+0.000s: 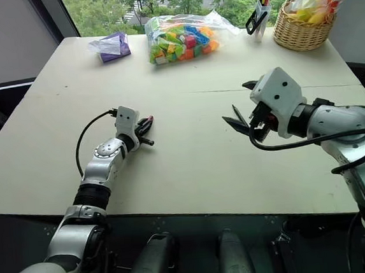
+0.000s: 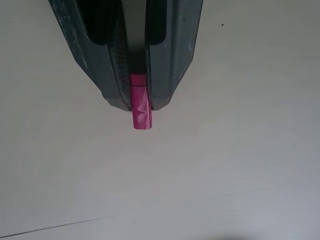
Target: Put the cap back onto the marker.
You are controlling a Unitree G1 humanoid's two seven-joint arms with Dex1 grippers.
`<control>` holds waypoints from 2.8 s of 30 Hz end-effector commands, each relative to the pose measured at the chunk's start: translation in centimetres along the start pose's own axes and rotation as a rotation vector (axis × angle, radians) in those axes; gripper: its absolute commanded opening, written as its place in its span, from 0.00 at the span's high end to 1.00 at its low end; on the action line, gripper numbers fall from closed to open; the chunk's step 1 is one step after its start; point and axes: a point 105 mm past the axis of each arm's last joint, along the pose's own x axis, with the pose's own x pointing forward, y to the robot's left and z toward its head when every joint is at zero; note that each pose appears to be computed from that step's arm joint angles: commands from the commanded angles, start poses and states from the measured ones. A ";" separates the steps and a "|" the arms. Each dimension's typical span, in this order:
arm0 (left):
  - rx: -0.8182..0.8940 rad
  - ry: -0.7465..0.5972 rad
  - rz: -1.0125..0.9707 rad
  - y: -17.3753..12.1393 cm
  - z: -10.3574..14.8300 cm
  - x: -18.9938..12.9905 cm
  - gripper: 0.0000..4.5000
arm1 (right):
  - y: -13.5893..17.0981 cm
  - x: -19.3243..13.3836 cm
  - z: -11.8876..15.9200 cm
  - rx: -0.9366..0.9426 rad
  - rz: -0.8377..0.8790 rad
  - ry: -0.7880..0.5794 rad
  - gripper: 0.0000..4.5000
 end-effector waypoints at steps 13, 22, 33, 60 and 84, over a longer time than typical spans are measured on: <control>0.004 -0.051 -0.254 -1.7 2.3 -2.8 0.98 | -0.9 0.2 -2.0 0.099 -0.068 -0.031 0.00; 0.103 -0.086 -0.392 0.0 6.8 -5.9 0.98 | -2.2 2.9 -6.7 0.246 -0.185 -0.010 0.00; 0.163 -0.093 -0.395 1.3 8.7 -6.7 0.98 | -3.4 7.7 -9.4 0.467 -0.429 0.078 0.00; 0.198 -0.091 -0.380 1.7 8.9 -6.8 1.00 | 2.2 9.1 -14.0 0.623 -0.389 0.306 0.12; 0.307 -0.102 -0.607 -0.1 7.8 -4.4 1.00 | -1.6 8.1 -4.7 0.008 -0.134 0.045 0.99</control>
